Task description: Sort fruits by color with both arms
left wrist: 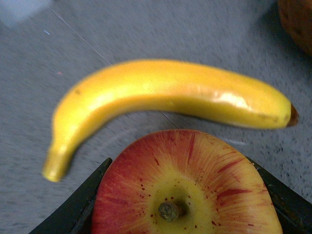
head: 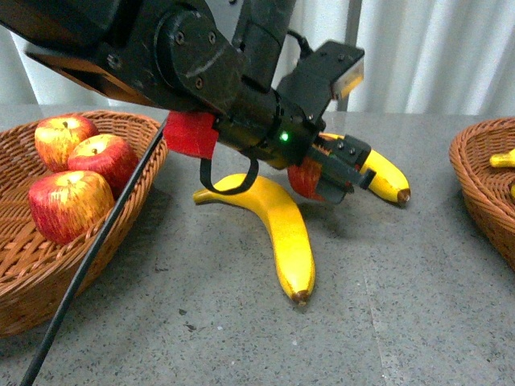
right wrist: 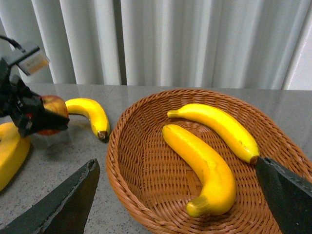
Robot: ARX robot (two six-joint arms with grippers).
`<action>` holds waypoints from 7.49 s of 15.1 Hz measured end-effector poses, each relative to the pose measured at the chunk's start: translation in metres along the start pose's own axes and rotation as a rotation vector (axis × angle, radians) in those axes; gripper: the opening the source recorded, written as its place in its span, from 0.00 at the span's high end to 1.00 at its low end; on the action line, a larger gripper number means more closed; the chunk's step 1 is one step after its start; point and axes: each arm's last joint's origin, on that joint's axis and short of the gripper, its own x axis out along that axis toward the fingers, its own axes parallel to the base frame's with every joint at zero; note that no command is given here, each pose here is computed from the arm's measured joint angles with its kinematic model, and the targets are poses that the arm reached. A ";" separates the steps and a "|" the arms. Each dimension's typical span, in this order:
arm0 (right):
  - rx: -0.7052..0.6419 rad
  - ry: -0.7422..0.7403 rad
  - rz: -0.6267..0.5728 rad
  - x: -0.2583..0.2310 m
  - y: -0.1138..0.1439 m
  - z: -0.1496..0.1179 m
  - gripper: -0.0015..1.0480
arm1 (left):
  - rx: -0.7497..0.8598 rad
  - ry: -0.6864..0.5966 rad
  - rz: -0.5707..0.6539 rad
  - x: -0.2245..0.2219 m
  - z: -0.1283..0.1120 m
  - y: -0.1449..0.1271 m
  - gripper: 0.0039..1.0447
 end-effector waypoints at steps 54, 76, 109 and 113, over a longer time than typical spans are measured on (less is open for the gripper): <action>0.000 0.000 0.000 0.000 0.000 0.000 0.06 | -0.358 -0.497 0.742 -0.313 -0.190 -0.059 0.99; 0.000 0.000 0.000 0.000 0.000 0.000 0.06 | -0.363 -0.488 0.740 -0.319 -0.196 -0.068 0.06; -0.154 0.834 0.388 0.241 0.234 0.006 0.06 | -0.363 -0.488 0.740 -0.319 -0.196 -0.068 0.06; -0.165 0.836 0.389 0.240 0.233 -0.002 0.06 | -0.363 -0.488 0.740 -0.319 -0.196 -0.068 0.06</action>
